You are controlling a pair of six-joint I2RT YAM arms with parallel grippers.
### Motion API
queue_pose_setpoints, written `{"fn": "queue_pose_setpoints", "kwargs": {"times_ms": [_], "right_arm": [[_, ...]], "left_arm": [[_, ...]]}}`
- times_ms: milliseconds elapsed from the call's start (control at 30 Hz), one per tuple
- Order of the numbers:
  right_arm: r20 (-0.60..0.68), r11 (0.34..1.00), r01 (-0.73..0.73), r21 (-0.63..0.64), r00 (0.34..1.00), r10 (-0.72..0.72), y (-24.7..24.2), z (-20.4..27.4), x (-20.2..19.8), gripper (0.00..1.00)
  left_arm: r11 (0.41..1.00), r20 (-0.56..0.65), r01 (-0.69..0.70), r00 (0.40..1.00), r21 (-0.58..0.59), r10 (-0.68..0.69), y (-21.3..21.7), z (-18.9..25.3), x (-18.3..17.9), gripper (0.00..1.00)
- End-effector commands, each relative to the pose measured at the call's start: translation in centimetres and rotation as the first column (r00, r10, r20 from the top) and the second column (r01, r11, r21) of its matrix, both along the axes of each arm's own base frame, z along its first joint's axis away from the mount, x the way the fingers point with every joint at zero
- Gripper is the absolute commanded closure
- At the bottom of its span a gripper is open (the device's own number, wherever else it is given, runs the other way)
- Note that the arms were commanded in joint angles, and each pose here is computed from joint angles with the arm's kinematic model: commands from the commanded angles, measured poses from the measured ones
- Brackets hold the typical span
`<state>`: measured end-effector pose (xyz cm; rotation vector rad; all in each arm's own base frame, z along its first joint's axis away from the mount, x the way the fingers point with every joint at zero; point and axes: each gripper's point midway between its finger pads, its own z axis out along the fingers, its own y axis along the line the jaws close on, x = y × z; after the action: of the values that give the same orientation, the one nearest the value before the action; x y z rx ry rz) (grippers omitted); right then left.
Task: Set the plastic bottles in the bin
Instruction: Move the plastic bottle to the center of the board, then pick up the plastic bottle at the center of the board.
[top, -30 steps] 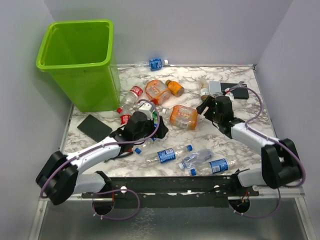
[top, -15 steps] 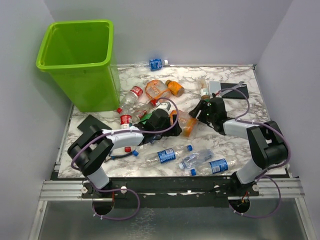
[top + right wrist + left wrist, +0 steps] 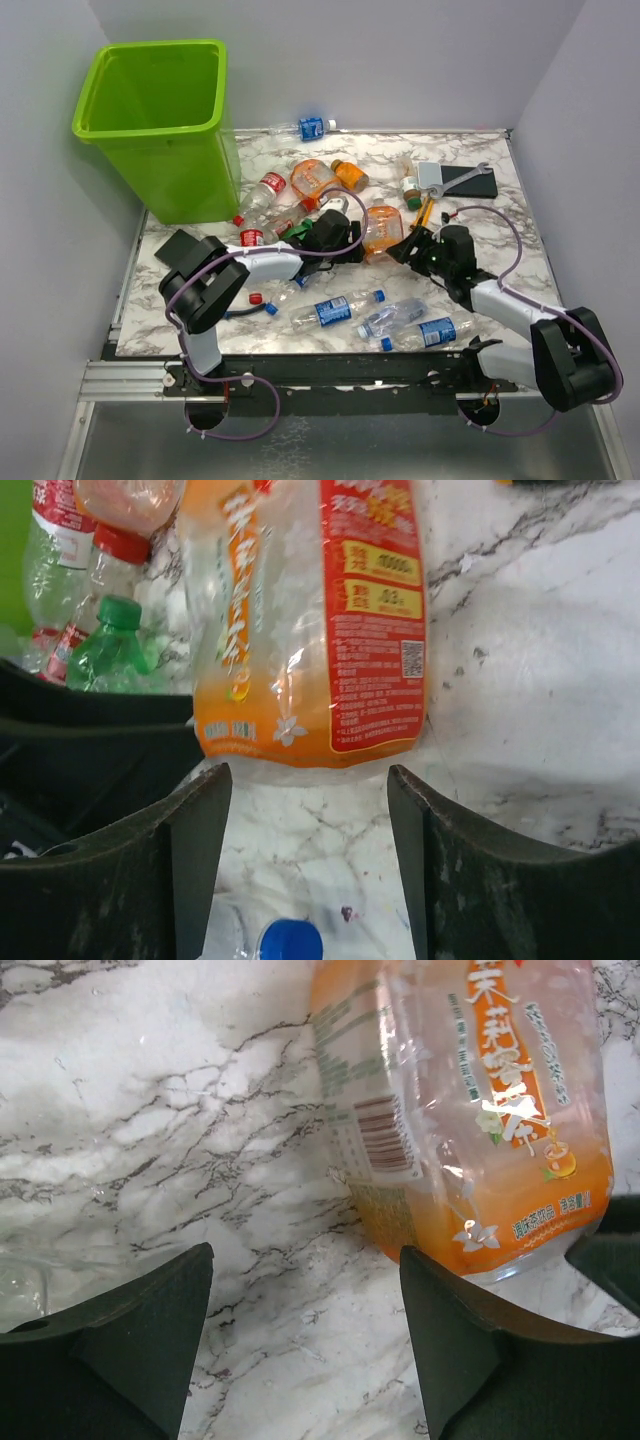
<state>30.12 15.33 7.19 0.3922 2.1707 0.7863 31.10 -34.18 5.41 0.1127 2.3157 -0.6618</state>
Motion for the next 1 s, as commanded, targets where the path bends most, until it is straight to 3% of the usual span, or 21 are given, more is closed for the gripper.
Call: {"fn": "queue_pose_setpoints", "kwargs": {"times_ms": [0,233,433,600,767,967], "right_arm": [[-0.048,0.999,-0.042,0.03,0.998,0.043,0.5,0.0,-2.4,0.31],[-0.001,0.993,0.114,-0.032,0.993,-0.114,-2.1,2.0,-0.6,0.1],[-0.035,0.988,0.15,0.024,0.988,-0.149,-1.9,1.8,1.3,0.06],[-0.011,0.984,0.173,0.032,0.985,-0.172,-2.5,2.2,1.3,0.03],[-0.028,0.984,0.169,0.052,0.985,-0.168,-3.4,1.5,1.2,0.03],[-0.041,0.986,0.155,0.056,0.987,-0.153,-3.7,0.6,1.8,0.03]], "left_arm": [[0.999,0.074,-0.027,0.997,0.042,0.023,0.4,1.3,2.5,0.24],[0.997,0.141,-0.077,0.987,0.025,0.072,1.8,4.3,3.3,0.17],[0.997,0.205,-0.056,0.977,-0.05,0.065,0.0,7.8,4.9,0.08],[0.997,0.186,0.038,0.982,-0.073,-0.024,-3.6,7.7,6.3,0.06],[0.994,0.098,0.08,0.993,-0.075,-0.073,-5.3,4.1,6.1,0.15],[0.999,0.062,0.041,0.997,0.001,-0.041,-3.8,0.7,5.9,0.29]]}}
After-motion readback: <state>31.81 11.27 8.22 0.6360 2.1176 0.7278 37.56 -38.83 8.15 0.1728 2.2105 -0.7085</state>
